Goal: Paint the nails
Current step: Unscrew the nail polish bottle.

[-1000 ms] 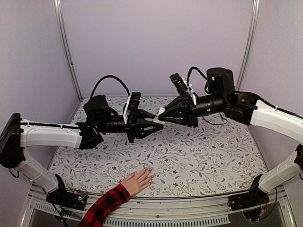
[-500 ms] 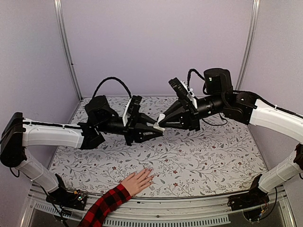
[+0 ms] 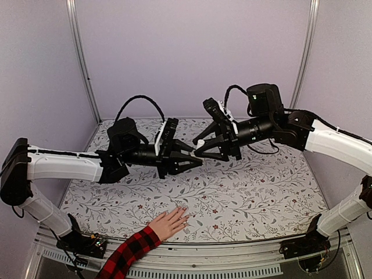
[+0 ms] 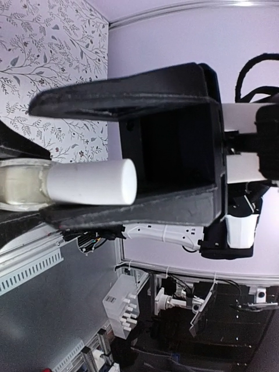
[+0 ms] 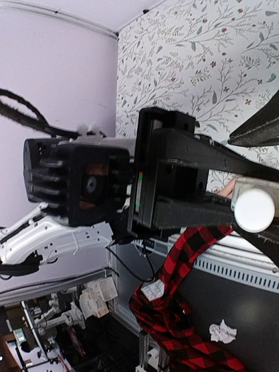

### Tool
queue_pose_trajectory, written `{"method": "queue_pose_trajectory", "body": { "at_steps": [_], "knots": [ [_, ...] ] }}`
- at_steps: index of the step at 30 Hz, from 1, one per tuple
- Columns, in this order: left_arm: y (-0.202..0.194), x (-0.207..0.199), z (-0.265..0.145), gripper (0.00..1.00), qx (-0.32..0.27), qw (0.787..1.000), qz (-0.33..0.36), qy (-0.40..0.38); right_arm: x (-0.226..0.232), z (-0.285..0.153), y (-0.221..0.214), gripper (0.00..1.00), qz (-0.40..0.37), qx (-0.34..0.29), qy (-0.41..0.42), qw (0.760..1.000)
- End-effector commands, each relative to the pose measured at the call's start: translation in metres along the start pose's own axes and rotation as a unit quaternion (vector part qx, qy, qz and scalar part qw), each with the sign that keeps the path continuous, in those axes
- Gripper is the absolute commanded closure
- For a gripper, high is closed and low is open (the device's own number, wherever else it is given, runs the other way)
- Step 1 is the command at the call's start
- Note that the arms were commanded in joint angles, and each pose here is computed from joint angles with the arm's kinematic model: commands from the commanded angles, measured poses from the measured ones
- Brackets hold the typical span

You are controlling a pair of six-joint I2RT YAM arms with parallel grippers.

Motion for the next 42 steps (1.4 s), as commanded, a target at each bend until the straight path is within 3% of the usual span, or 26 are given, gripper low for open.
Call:
{"method": "queue_pose_trajectory", "body": {
  "at_steps": [1, 7, 12, 26, 42],
  "knots": [
    [0.016, 0.000, 0.001, 1.00, -0.018, 0.999, 0.034, 0.021, -0.007, -0.003, 0.004, 0.51, -0.008, -0.012, -0.039, 0.999],
    [0.013, 0.003, -0.006, 1.00, -0.016, 0.997, 0.036, 0.060, -0.004, -0.008, 0.006, 0.37, -0.001, -0.024, -0.040, 0.999],
    [0.005, 0.008, -0.005, 1.00, 0.007, 0.996, 0.033, 0.078, -0.003, -0.011, 0.011, 0.36, 0.008, -0.031, -0.054, 0.998],
    [-0.006, 0.027, -0.010, 1.00, 0.047, 0.980, 0.033, 0.193, -0.024, -0.012, 0.018, 0.44, 0.066, -0.028, -0.143, 0.987],
    [-0.011, 0.030, -0.008, 1.00, 0.067, 0.970, 0.039, 0.232, -0.034, -0.001, 0.012, 0.67, 0.101, -0.013, -0.125, 0.987]
  ]
}}
Point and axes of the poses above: each gripper's point midway between its finger pads, its own z axis out along the fingers, its own x axis along the line the jaws close on, y = z × x, the point moved 8 cm from there along -z, back along the fingers, and after that the axes turned 9 degrees about z, right-handed, at the moved point
